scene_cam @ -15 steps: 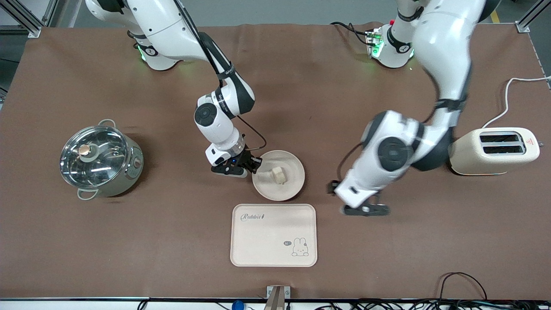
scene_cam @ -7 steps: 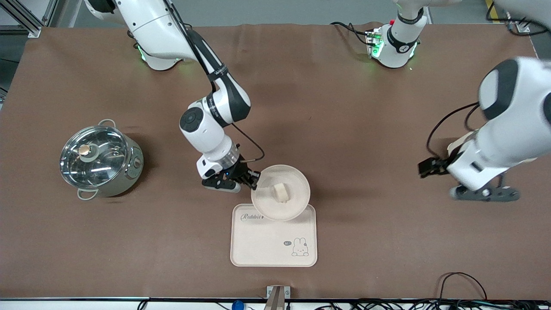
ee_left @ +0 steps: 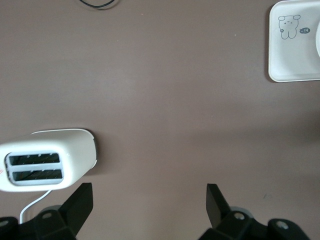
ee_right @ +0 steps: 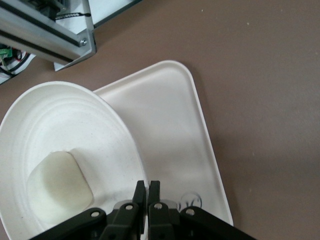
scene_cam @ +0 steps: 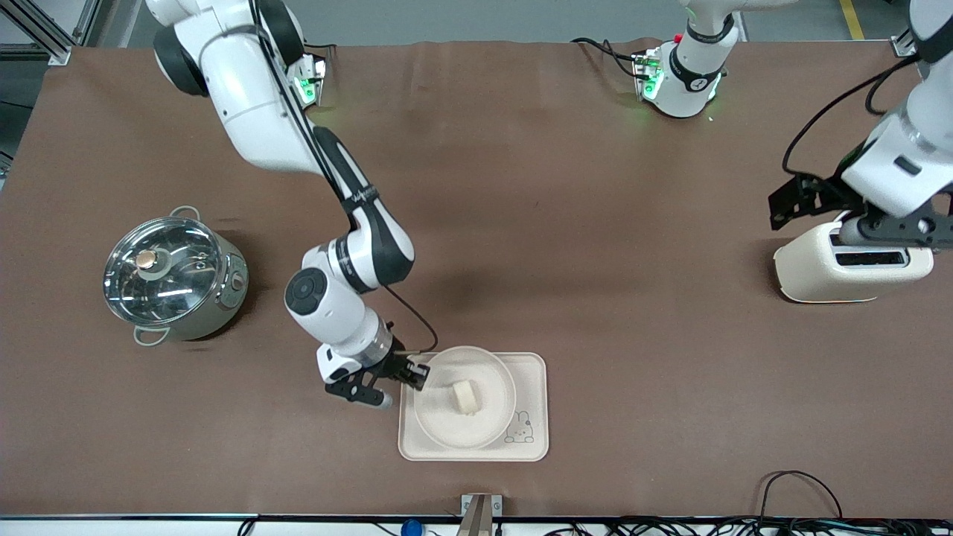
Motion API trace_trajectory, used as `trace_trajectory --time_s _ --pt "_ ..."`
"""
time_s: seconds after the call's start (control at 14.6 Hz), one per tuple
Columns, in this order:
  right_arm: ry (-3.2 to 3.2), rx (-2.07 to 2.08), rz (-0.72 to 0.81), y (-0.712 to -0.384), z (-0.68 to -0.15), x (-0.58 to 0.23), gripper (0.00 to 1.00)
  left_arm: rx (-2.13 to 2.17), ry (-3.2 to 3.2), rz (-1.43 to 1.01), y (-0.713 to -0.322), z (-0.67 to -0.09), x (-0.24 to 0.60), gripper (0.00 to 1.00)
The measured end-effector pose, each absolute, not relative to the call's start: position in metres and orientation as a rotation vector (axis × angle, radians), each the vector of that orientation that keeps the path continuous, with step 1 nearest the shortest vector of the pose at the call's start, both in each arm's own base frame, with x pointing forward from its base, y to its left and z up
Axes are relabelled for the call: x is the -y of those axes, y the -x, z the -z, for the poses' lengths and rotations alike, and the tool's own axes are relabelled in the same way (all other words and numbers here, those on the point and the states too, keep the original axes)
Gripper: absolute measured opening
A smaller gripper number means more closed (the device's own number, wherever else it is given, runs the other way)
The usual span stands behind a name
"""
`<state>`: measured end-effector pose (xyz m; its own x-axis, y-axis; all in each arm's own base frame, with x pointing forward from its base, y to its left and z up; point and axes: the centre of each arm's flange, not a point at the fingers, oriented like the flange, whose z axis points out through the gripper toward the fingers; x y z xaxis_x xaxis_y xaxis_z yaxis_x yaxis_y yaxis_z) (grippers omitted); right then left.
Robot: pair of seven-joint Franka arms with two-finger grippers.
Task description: Place bun in plate and plate on tray
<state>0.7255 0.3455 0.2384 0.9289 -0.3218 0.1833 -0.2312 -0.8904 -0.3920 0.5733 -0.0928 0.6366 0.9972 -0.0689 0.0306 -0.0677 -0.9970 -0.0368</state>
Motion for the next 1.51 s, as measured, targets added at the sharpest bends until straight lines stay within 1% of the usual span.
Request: trace_trajectory --time_s 0.14,0.34,0.75,1.03,1.23,1.51 --pt "2.717 -0.403 0.357 -0.735 -0.216 -0.346 0.05 -0.105 3.097 0.067 -0.56 -0.646 0.088 1.0" --pt "2.718 -0.398 0.359 -0.737 -0.199 -0.348 0.05 -0.106 3.102 0.051 -0.555 -0.642 0.09 1.0" --pt "2.732 -0.385 0.333 -0.732 -0.19 -0.355 0.05 -0.147 3.108 0.05 -0.558 -0.64 0.076 1.0" --pt "2.738 -0.387 0.324 -0.731 -0.185 -0.354 0.05 -0.174 3.11 0.093 -0.56 -0.646 0.084 1.0" --pt "2.739 -0.39 0.322 -0.731 -0.184 -0.353 0.07 -0.165 3.111 0.095 -0.563 -0.645 0.081 1.0" --pt "2.736 -0.4 0.324 -0.733 -0.188 -0.35 0.43 -0.157 3.112 0.096 -0.568 -0.644 0.077 1.0"
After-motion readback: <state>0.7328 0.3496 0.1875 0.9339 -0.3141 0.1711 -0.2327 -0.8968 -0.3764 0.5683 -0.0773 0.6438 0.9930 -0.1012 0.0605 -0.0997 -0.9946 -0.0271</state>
